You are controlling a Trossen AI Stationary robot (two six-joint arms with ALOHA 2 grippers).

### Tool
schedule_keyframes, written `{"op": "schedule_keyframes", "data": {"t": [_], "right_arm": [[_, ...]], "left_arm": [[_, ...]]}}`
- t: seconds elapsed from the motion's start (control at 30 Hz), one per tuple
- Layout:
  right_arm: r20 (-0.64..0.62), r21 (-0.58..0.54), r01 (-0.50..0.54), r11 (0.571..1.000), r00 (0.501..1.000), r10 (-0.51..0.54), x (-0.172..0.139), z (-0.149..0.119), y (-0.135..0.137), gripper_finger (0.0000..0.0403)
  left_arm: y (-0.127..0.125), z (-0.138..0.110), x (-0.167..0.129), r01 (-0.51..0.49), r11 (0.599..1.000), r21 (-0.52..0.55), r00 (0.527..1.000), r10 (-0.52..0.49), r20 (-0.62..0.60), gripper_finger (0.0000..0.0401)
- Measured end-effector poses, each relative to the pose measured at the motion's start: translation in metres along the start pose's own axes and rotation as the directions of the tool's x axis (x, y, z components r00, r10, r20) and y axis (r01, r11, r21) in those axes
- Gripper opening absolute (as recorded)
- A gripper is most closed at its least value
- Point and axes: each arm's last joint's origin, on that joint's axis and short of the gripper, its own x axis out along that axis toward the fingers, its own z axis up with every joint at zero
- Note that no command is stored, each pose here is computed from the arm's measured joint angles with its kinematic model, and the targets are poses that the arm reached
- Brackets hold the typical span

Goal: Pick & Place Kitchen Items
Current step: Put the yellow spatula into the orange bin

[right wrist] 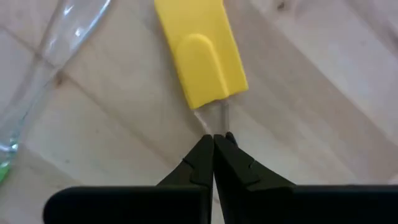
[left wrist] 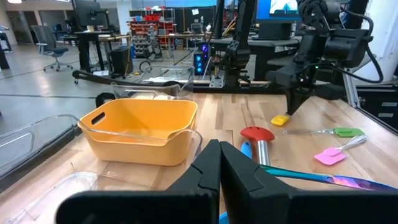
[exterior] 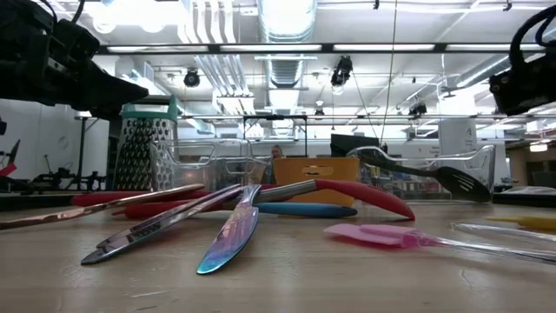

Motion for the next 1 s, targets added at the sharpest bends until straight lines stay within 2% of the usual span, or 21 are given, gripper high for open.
{"op": "schedule_keyframes", "data": {"t": [0.37, 0.5, 0.77, 1.0], "right_arm": [[0.055, -0.022, -0.005, 1.000, 0.998, 0.007, -0.005, 0.004, 0.003, 0.0008], [0.103, -0.040, -0.017, 0.999, 0.994, 0.021, -0.008, 0.013, 0.006, 0.0024], [0.142, -0.056, -0.022, 0.998, 0.989, 0.030, -0.003, 0.033, 0.007, 0.0126], [0.159, -0.038, -0.022, 0.999, 0.987, 0.028, 0.002, 0.039, 0.005, 0.0211]], "left_arm": [[0.000, 0.000, 0.000, 0.000, 1.000, 0.000, 1.000, 0.000, 0.000, 0.0005], [0.000, 0.000, 0.000, 0.000, 1.000, 0.000, 1.000, 0.000, 0.000, 0.0005], [0.000, 0.000, 0.000, 0.000, 1.000, 0.000, 1.000, 0.000, -0.001, 0.0005], [0.000, 0.000, 0.000, 0.000, 1.000, 0.000, 1.000, 0.000, 0.000, 0.0005]]}}
